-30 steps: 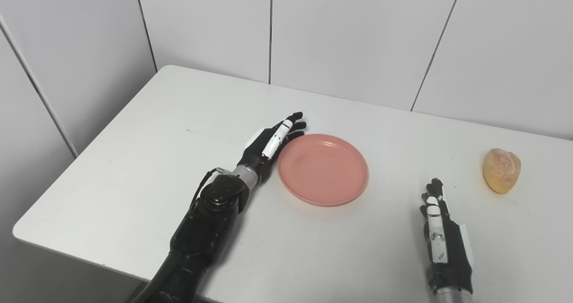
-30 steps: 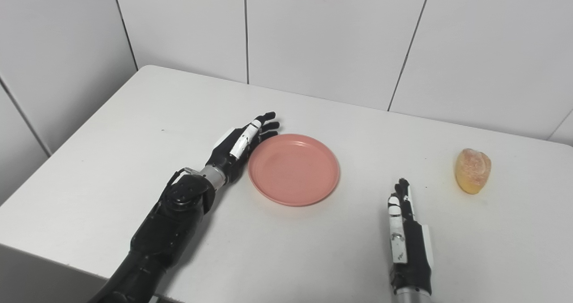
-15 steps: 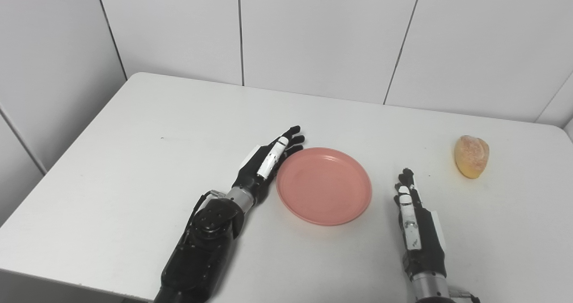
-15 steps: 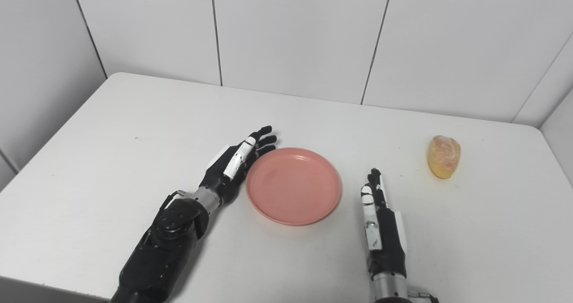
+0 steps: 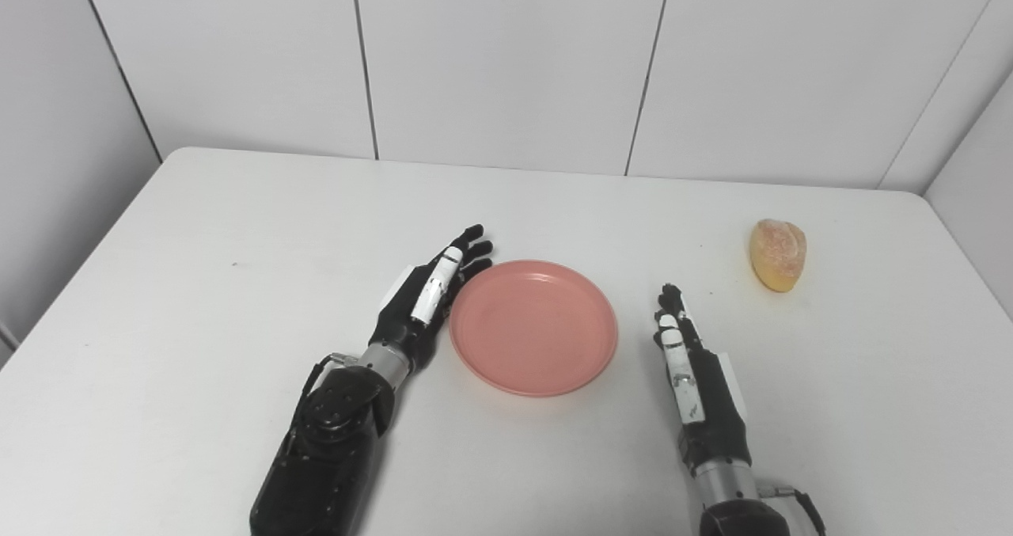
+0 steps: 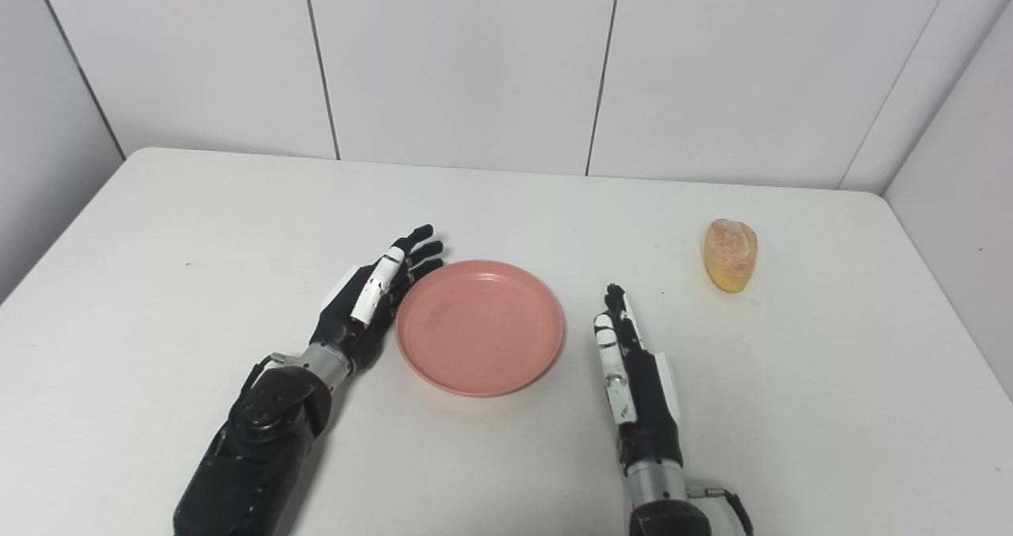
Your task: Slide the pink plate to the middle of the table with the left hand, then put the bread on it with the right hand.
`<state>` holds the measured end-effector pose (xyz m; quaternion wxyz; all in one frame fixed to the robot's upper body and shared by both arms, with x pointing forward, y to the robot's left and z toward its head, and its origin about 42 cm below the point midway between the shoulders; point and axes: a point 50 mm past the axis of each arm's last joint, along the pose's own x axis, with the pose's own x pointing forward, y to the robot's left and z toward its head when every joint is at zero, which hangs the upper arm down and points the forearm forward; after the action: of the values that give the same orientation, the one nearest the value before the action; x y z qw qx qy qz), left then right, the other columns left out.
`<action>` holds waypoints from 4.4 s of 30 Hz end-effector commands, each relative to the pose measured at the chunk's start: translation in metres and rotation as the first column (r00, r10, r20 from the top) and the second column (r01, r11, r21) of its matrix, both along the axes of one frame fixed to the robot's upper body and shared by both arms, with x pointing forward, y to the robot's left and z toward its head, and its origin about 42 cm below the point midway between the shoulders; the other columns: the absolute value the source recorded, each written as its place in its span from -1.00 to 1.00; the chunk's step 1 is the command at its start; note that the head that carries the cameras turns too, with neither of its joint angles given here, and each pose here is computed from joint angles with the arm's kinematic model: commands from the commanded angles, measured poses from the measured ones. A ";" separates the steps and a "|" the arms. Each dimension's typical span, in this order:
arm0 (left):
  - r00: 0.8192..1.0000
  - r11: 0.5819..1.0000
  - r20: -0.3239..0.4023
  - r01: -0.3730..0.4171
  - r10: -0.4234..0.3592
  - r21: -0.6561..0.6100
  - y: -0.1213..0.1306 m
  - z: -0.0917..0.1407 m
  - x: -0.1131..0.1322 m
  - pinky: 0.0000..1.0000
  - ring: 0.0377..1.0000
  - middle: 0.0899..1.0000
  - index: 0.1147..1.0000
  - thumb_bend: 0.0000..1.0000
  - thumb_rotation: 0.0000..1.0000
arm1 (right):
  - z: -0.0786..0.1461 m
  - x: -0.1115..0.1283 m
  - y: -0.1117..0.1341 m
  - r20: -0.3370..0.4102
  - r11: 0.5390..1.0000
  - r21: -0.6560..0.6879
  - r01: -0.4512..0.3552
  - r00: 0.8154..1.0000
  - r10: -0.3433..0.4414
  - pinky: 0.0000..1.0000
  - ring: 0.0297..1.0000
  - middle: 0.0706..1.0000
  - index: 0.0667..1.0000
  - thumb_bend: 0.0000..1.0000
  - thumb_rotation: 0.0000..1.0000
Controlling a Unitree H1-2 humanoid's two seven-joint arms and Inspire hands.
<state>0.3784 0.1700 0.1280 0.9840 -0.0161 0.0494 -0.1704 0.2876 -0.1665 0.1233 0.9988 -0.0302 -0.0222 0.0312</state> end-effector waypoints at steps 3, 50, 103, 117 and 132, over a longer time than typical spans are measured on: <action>0.999 1.000 -0.042 0.027 -0.028 -0.009 -0.011 -0.009 -0.006 0.82 0.80 0.81 0.79 -0.33 1.00 | 0.035 0.011 -0.002 0.184 0.998 -0.058 0.027 0.983 -0.016 0.79 0.84 0.85 0.84 -0.45 1.00; 0.998 0.999 -0.064 0.018 -0.020 -0.030 0.007 -0.012 -0.006 0.80 0.79 0.80 0.78 -0.30 1.00 | 0.193 0.142 -0.069 0.374 0.561 -0.694 0.451 0.892 -0.254 0.41 0.73 0.86 0.89 0.67 0.36; 0.998 1.000 -0.057 0.025 -0.025 -0.013 0.011 -0.005 -0.007 0.77 0.78 0.80 0.77 -0.30 1.00 | 0.134 0.207 -0.115 0.053 0.338 -0.914 0.223 0.894 -0.446 0.83 0.91 0.95 0.96 0.84 0.45; 0.998 1.000 -0.059 0.024 -0.025 -0.017 0.011 -0.004 -0.007 0.78 0.78 0.80 0.78 -0.32 1.00 | 0.119 0.217 -0.116 0.041 0.367 -0.900 0.233 0.886 -0.462 0.59 0.72 0.76 0.74 0.82 0.15; 0.998 1.000 -0.060 0.029 -0.030 -0.012 0.013 -0.004 -0.007 0.77 0.78 0.80 0.78 -0.29 1.00 | 0.116 0.219 -0.115 0.029 0.385 -0.899 0.209 0.905 -0.424 -0.20 0.00 0.19 0.40 0.57 -0.37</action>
<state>0.3738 0.1853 0.1300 0.9830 -0.0281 0.0534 -0.1734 0.4935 -0.2782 0.2008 0.8246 -0.5313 0.1537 -0.1193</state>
